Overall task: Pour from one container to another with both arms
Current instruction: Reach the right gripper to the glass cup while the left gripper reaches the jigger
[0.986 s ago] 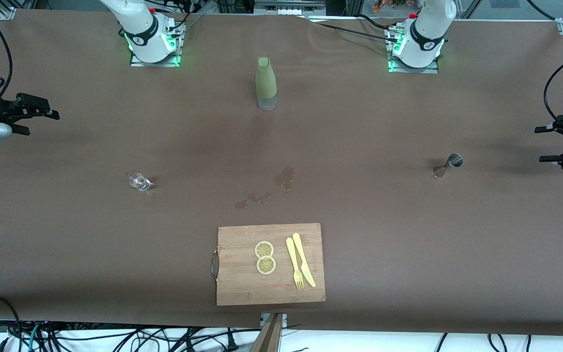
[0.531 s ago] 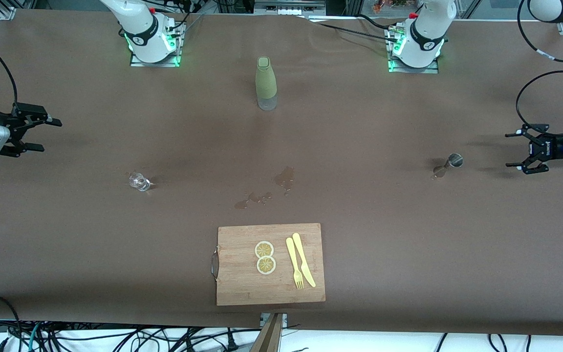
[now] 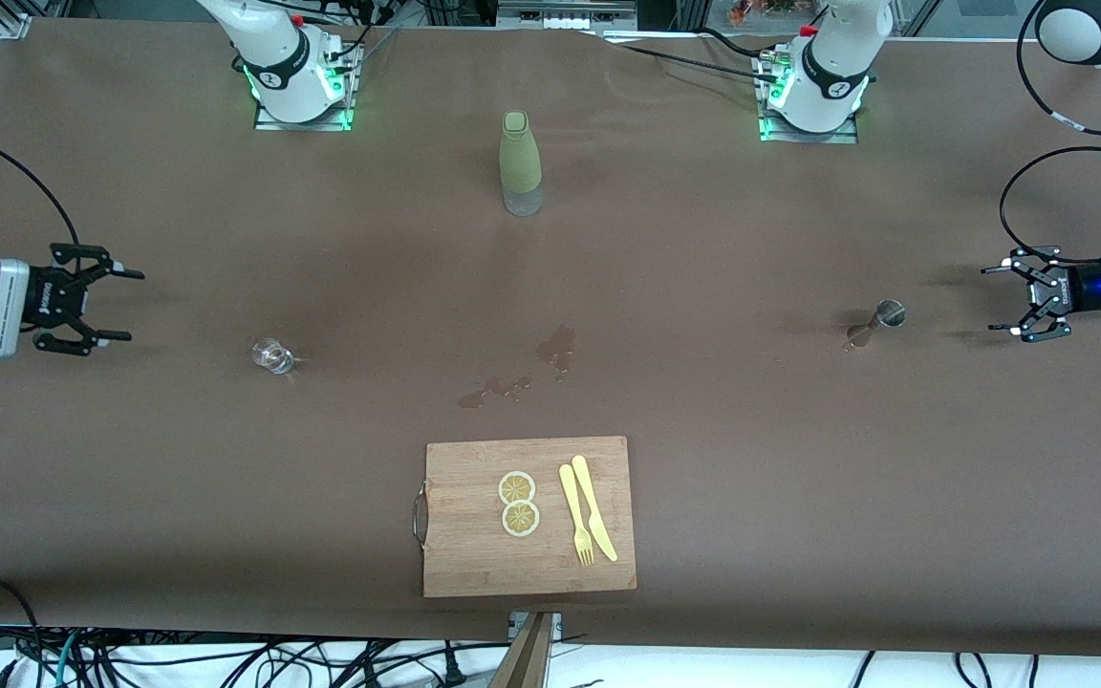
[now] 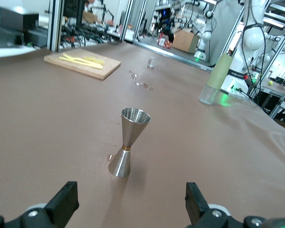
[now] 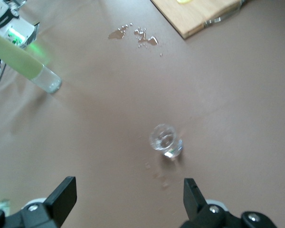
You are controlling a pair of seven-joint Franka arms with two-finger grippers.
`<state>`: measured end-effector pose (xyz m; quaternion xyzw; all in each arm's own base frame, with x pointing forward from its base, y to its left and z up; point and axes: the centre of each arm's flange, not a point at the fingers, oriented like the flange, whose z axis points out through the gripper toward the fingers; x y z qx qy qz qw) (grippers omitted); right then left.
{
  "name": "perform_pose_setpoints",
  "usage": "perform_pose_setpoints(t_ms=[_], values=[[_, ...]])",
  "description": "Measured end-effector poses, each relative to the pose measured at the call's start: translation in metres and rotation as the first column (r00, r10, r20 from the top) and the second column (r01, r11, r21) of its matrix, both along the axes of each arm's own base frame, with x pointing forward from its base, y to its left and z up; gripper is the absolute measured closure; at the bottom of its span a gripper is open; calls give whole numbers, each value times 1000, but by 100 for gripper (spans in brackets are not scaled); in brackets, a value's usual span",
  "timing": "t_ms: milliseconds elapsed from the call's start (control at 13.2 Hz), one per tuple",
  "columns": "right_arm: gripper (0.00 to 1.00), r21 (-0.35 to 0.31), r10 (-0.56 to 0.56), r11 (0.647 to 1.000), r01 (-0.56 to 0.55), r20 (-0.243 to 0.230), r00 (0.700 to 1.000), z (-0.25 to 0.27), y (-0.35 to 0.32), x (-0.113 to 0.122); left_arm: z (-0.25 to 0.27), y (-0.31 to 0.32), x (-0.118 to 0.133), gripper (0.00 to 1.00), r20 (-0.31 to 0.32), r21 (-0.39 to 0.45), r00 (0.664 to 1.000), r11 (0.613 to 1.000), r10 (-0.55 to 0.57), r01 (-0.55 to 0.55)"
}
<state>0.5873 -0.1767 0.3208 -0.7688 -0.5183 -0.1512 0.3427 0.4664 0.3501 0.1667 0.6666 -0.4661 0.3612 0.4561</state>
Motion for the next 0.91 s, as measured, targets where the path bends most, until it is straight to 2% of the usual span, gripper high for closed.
perform_pose_setpoints(t_ms=[152, 379, 682, 910], values=[[0, 81, 41, 995, -50, 101, 994, -38, -4, 4, -22, -6, -7, 0, 47, -69, 999, 998, 4, -1], [0, 199, 47, 976, -91, 214, 976, -98, -4, 3, -68, -34, -10, 0, 96, -164, 995, 986, -26, 42], [0, 312, 4, 944, -103, 302, 953, -164, 11, -2, -90, -65, -2, 0, 125, -222, 990, 971, -64, 91], [0, 360, 12, 922, -145, 347, 938, -201, 34, -8, -101, -91, 7, 0, 132, -254, 986, 959, -97, 129]])
